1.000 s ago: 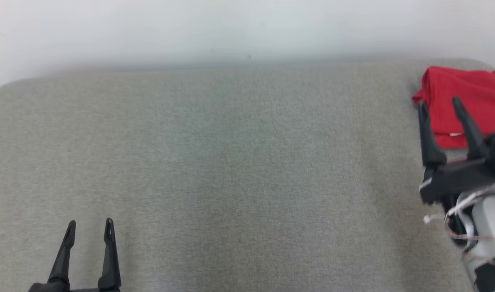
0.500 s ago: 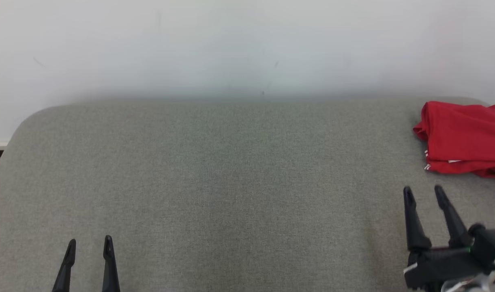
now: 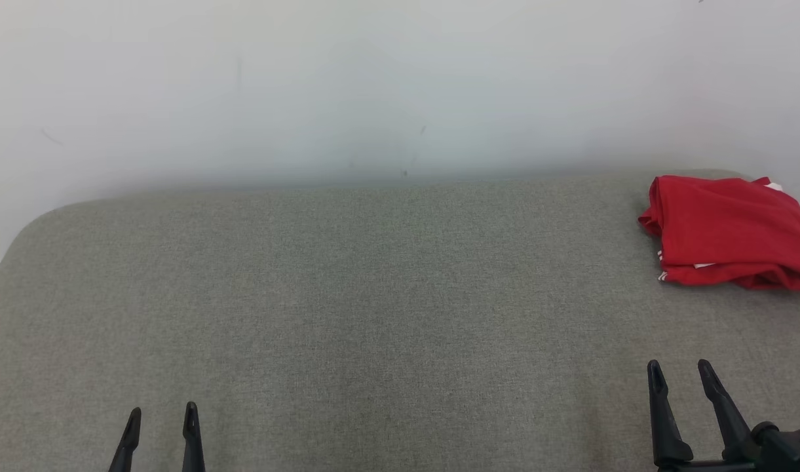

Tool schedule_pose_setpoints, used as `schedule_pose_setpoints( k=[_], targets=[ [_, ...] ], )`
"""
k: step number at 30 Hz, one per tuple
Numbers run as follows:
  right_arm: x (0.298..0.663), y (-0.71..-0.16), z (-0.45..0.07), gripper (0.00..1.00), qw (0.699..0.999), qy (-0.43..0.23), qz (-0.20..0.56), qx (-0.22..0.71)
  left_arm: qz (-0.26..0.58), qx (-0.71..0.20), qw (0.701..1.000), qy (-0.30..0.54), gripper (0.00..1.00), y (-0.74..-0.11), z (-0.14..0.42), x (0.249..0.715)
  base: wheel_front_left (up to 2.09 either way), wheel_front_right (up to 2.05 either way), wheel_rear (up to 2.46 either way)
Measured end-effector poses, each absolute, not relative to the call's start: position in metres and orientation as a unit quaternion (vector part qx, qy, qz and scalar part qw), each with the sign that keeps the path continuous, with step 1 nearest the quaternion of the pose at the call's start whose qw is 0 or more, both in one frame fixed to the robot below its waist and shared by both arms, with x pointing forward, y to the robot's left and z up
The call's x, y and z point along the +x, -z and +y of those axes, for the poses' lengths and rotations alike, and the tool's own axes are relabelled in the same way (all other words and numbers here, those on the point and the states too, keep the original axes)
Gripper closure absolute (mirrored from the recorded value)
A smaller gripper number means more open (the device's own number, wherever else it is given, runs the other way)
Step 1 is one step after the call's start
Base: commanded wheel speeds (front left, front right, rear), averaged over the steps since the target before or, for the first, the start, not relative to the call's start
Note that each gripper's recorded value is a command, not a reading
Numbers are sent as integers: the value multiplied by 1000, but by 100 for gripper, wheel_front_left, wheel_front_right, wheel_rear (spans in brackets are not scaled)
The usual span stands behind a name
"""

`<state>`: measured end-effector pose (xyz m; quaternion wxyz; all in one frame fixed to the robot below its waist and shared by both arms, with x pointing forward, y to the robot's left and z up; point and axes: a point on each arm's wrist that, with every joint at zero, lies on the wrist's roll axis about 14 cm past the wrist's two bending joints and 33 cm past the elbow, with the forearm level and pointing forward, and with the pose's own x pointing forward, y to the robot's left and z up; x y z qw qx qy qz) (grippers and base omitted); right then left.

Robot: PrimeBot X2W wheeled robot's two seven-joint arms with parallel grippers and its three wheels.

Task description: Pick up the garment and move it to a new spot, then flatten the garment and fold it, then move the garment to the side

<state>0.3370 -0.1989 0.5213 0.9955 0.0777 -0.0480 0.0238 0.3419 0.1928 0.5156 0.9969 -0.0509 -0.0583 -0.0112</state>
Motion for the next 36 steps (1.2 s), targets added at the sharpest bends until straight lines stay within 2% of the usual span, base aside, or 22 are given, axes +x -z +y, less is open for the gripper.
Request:
schedule_pose_setpoints(
  k=[25, 26, 31, 36],
  targets=[
    [335, -510, -191, 0, 996, -36, -31, 79, -41, -50, 998, 18, 0, -505, 190, 339, 0, 0, 0],
    [336, -510, -190, 100, 996, -38, -29, 79, -42, -50, 998, 14, 100, -505, 191, 339, 0, 0, 0],
    [327, -484, -188, 100, 995, -32, 12, 92, -6, -61, 998, 9, 100, -484, 191, 334, 0, 0, 0],
    [328, -481, -191, 100, 990, -21, 20, 138, 9, -106, 994, -5, 100, -478, 195, 334, 0, 0, 0]
  ],
)
